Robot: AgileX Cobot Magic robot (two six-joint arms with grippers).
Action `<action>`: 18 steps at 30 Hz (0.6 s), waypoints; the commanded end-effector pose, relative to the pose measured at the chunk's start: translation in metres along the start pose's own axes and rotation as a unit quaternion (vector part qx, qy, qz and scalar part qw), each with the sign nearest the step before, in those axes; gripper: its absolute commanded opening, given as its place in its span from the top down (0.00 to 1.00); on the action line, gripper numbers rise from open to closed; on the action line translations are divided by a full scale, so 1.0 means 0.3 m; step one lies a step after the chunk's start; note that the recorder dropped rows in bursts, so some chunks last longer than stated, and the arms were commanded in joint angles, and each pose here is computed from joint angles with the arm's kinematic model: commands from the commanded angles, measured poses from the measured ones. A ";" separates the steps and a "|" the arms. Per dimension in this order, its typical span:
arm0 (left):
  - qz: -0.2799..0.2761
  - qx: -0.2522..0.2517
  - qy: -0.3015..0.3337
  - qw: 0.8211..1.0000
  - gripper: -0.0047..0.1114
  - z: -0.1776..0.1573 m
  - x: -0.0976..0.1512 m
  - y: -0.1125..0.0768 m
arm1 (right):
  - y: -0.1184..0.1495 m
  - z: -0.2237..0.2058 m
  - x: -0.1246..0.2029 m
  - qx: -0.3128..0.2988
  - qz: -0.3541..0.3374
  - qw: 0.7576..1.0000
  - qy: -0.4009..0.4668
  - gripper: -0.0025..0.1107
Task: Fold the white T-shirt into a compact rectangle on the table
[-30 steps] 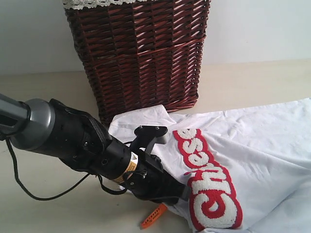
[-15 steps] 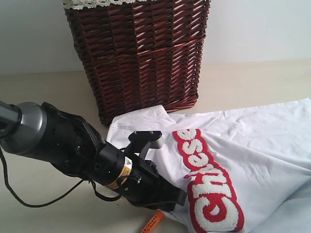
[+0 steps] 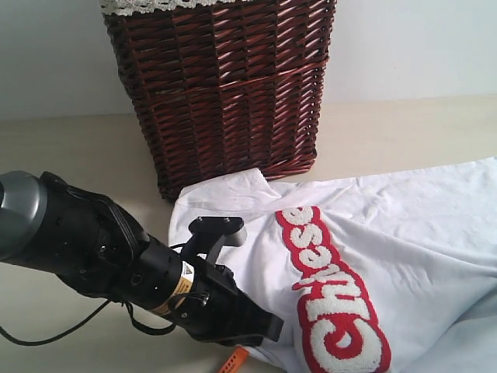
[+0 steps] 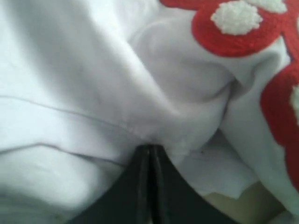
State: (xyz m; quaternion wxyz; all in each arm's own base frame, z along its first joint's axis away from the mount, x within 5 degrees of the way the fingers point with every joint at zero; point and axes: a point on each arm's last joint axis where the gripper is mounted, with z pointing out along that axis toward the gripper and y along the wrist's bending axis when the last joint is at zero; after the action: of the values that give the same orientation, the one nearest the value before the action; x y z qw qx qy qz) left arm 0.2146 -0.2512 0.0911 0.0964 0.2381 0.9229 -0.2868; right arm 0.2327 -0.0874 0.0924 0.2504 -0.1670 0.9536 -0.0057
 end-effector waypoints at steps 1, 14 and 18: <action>0.004 -0.033 0.007 0.999 0.96 -0.011 0.028 0.055 | -0.011 0.033 0.077 0.027 -0.011 0.996 0.084 0.98; -0.081 -0.118 -0.046 0.989 0.96 -0.203 0.104 0.245 | -0.017 0.031 0.083 0.037 -0.014 0.995 0.094 0.98; -0.107 -0.154 -0.062 0.980 0.96 -0.265 0.150 0.305 | -0.017 0.031 0.083 0.038 -0.008 0.995 0.094 0.98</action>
State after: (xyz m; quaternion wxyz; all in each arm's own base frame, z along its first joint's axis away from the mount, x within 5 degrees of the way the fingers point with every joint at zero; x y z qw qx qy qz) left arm 0.2195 -0.1470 0.1009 0.1390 0.1149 0.9600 -0.2141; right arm 0.2338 -0.0889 0.0917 0.2481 -0.1690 0.9538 -0.0106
